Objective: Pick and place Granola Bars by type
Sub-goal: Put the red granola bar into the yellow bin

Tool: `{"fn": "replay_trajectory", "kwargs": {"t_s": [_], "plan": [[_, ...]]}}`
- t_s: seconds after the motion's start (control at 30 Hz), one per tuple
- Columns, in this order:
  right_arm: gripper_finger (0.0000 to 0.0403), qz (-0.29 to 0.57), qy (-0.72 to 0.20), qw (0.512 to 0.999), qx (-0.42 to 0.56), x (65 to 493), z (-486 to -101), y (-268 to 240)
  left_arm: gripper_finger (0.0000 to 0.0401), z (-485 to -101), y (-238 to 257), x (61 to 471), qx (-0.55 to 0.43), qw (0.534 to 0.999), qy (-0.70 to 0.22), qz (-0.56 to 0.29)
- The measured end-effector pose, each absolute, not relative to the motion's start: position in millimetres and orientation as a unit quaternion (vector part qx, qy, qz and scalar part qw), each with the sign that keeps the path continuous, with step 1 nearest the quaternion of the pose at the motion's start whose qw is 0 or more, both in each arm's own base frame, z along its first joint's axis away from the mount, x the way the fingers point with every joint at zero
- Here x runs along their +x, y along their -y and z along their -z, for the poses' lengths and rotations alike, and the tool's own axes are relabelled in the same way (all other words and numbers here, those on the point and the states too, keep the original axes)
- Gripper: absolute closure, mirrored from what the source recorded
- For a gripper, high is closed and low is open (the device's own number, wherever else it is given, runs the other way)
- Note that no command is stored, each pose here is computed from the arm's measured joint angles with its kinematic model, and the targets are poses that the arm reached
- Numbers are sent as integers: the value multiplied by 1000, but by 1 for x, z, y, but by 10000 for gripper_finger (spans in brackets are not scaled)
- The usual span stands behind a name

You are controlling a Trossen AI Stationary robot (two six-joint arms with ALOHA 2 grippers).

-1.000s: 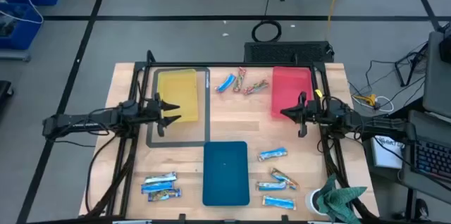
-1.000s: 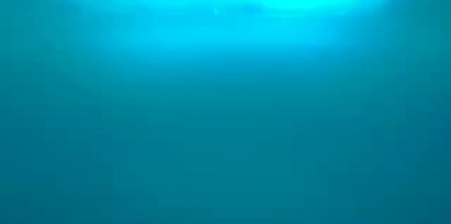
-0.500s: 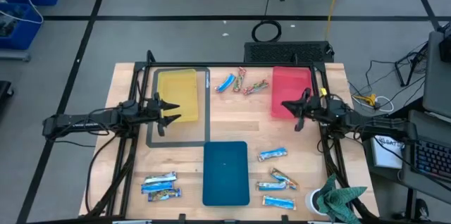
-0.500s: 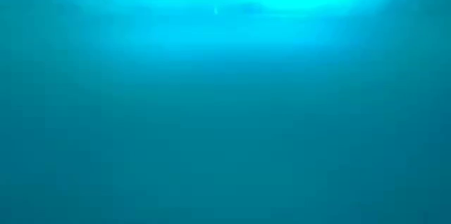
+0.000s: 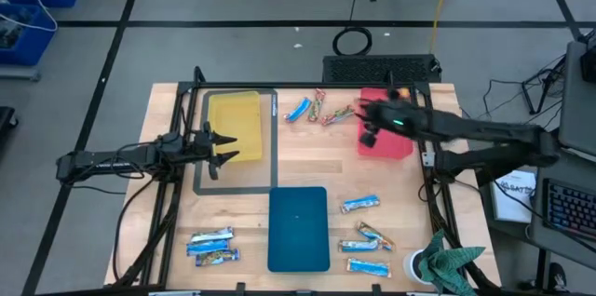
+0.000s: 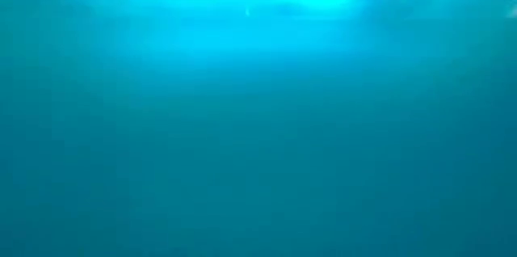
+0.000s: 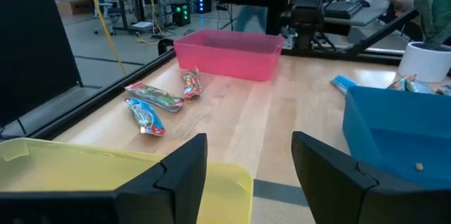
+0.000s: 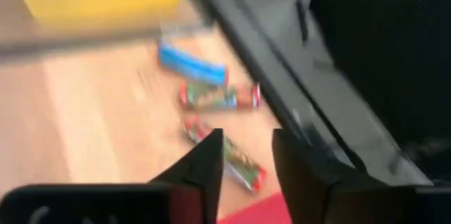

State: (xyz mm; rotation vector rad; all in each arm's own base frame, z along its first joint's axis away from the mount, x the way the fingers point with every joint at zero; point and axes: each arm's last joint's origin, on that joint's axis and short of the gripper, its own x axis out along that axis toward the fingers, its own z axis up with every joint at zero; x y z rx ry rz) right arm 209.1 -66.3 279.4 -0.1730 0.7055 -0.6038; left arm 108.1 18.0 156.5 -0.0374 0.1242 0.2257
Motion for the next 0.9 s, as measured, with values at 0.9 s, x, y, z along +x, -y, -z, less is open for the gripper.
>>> {"fn": "replay_trajectory", "kwargs": {"t_s": [0.9], "plan": [[197, 128, -656, 742, 56, 321, -163, 180, 189, -153, -18, 108, -23, 990, -79, -113]]}}
